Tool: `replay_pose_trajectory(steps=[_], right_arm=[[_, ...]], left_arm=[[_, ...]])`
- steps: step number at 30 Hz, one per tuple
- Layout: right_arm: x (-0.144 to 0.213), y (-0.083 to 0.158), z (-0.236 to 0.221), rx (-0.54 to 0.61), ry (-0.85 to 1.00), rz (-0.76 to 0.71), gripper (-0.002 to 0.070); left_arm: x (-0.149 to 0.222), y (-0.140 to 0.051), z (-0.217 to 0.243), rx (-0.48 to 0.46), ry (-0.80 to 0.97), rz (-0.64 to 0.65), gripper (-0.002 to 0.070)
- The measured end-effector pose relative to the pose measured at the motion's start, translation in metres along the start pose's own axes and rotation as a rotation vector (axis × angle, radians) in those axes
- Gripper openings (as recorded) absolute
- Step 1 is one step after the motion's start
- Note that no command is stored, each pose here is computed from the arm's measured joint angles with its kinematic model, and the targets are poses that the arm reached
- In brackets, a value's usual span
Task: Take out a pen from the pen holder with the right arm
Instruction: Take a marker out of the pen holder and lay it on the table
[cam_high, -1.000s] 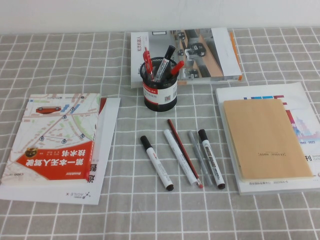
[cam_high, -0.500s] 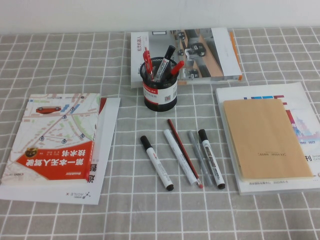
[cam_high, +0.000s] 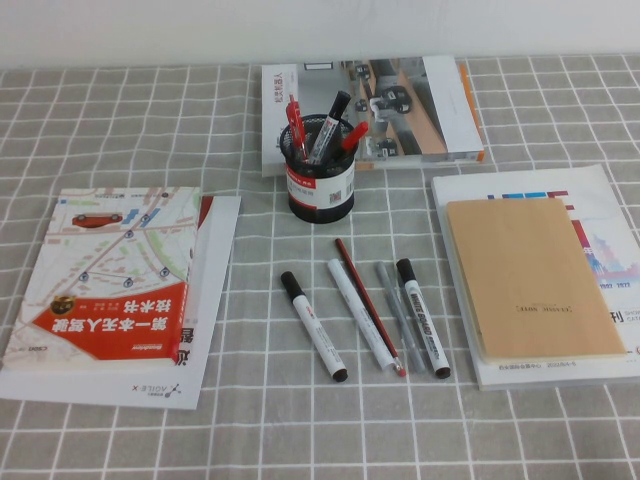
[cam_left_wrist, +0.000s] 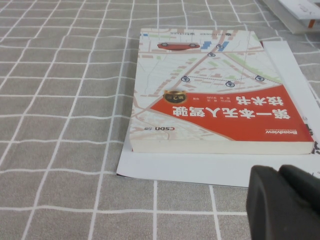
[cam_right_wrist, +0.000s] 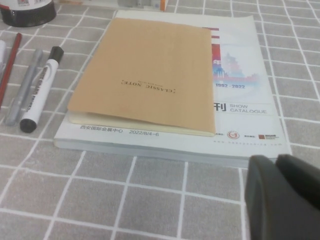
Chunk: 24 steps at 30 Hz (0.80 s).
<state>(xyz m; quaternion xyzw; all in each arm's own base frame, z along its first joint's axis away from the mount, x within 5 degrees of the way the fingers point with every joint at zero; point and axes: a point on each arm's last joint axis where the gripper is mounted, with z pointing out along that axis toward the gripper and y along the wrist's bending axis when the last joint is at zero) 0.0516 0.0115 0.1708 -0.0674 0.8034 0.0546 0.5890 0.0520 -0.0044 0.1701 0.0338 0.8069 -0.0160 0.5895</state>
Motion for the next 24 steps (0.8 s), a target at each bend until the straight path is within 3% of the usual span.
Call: replay_pose_trajectory(steps=[24], right_arm=[[-0.0001,0.0005,0.0000,-0.005,-0.001,0.010,-0.0012]], left_arm=[[0.0000,0.0000,0.0000,0.000,0.000,0.000,-0.0003]])
